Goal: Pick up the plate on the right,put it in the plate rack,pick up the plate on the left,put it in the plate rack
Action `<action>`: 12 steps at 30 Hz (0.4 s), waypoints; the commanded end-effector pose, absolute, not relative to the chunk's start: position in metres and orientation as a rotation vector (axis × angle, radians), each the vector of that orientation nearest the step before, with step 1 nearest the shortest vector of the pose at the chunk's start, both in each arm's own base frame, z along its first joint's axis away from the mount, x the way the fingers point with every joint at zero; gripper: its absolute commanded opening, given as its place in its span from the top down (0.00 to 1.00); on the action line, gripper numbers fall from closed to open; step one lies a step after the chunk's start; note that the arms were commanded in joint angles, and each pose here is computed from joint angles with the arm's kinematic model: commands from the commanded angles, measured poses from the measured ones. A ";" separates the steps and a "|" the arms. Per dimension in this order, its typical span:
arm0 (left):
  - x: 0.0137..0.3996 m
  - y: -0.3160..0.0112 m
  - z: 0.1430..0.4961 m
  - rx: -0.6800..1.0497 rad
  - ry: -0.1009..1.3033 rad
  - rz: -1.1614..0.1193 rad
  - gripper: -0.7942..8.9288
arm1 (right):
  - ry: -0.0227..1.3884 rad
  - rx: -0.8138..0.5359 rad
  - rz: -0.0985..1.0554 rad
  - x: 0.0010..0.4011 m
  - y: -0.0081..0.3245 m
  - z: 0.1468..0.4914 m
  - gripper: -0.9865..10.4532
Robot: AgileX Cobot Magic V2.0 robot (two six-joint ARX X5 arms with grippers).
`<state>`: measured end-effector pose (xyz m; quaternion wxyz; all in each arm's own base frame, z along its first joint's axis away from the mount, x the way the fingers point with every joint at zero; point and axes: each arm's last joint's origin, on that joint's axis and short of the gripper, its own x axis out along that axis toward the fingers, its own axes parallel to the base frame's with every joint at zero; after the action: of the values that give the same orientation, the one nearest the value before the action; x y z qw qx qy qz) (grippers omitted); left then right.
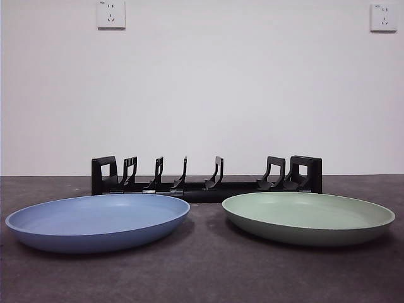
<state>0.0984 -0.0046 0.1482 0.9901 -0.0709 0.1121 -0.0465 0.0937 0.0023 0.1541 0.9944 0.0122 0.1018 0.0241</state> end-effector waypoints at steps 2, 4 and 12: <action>0.099 -0.005 0.146 -0.180 0.230 -0.102 0.92 | 0.193 0.140 0.051 0.095 0.003 0.153 0.92; 0.098 -0.006 0.147 -0.209 0.233 -0.130 0.92 | 0.162 0.191 0.049 0.095 0.003 0.157 0.92; 0.093 -0.007 0.181 -0.259 0.222 -0.185 0.93 | 0.059 0.294 0.100 0.090 0.004 0.196 0.92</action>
<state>0.0935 -0.0073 0.1745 0.9814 -0.1221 0.1169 -0.0908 0.0913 0.0037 0.1886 0.9895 0.1315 0.0389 0.0452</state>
